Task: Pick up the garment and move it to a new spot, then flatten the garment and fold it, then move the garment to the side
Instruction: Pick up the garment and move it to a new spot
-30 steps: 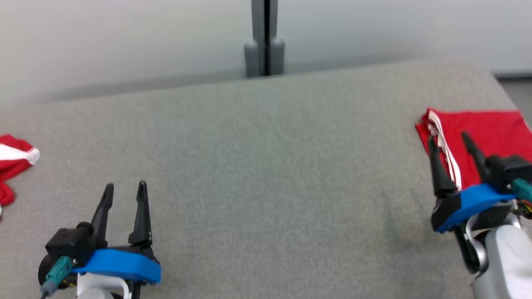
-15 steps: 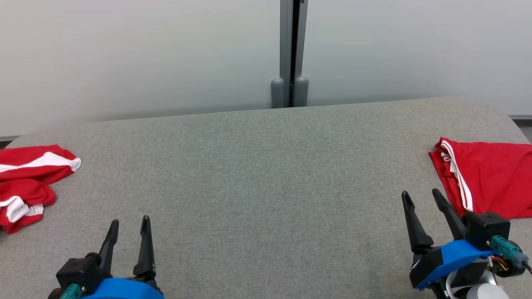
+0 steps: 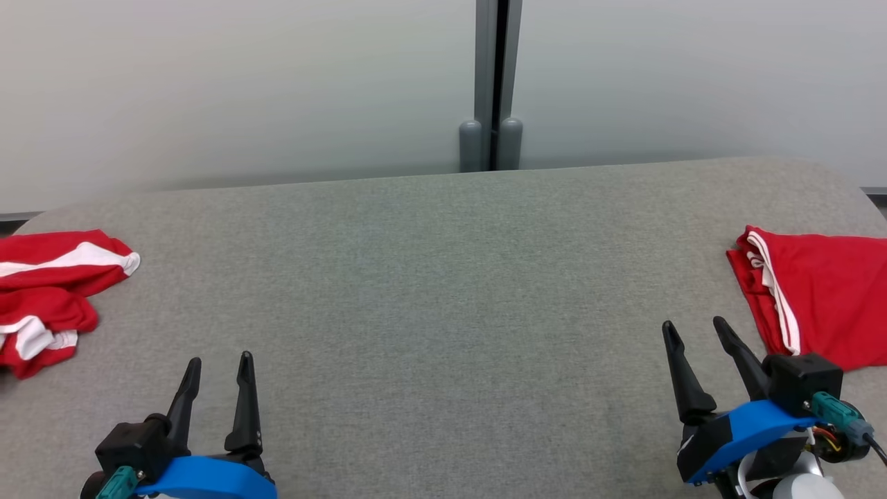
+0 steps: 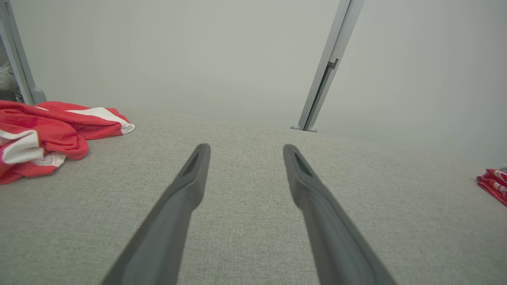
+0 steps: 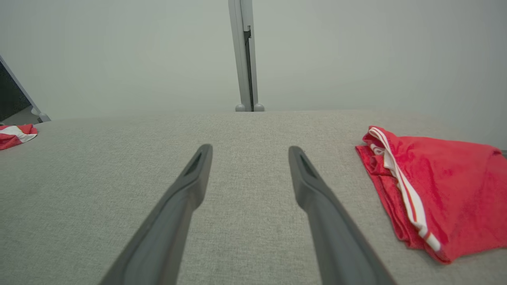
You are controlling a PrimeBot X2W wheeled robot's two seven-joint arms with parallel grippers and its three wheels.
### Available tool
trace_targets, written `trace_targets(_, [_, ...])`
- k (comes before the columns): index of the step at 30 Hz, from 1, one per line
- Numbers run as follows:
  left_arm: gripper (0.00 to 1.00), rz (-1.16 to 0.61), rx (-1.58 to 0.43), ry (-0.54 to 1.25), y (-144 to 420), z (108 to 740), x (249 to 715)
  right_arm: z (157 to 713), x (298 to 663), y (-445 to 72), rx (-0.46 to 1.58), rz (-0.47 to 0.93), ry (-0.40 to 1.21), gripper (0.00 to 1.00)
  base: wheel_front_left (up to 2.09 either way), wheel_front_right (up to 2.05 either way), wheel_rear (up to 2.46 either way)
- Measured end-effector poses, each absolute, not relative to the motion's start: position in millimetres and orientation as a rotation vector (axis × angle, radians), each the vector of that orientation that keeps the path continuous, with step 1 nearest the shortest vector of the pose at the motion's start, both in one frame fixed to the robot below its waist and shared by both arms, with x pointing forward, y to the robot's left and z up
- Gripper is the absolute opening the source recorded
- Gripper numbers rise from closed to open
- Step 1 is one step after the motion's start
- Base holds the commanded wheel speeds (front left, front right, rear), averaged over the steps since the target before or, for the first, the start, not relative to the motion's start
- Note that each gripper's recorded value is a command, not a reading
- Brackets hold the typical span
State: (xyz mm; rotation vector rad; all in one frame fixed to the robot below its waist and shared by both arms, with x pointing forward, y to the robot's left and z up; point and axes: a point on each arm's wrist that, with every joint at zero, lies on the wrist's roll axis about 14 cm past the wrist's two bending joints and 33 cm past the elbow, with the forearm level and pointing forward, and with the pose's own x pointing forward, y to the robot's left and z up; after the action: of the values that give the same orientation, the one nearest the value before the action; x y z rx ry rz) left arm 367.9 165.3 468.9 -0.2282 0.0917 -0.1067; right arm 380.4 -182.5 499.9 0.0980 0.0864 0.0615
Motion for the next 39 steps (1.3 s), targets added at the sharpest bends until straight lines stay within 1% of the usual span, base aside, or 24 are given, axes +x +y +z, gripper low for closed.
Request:
trace_targets(4, [1.00, -0.072, -0.234, 0.077, 175.6, 472.3, 362.4, 499.9, 383.7, -173.5, 0.110, 0.086, 0.083, 1.00, 0.00, 0.00, 0.00])
trace_targets(8, [1.00, -0.015, -0.227, 0.058, 195.2, 476.4, 351.4, 499.1, 389.3, -154.7, 0.117, 0.139, 0.083, 1.00, 0.00, 0.00, 0.00])
trace_targets(18, [1.00, 0.208, -0.206, 0.016, 264.8, 483.5, 300.0, 500.8, 405.8, -76.5, 0.107, 0.356, 0.091, 1.00, 0.00, 0.00, 0.00])
trace_targets(29, [1.00, 0.410, -0.208, -0.001, 309.5, 484.2, 240.5, 499.6, 409.1, 2.6, 0.101, 0.571, 0.106, 1.00, 0.00, 0.00, 0.00])
trace_targets(34, [1.00, 0.470, -0.211, 0.014, 319.7, 479.4, 220.5, 495.4, 407.8, 21.5, 0.103, 0.623, 0.122, 1.00, 0.00, 0.00, 0.00])
trace_targets(39, [1.00, 0.485, -0.214, 0.015, 320.3, 479.3, 214.5, 495.6, 405.8, 25.0, 0.100, 0.634, 0.122, 1.00, 0.00, 0.00, 0.00])
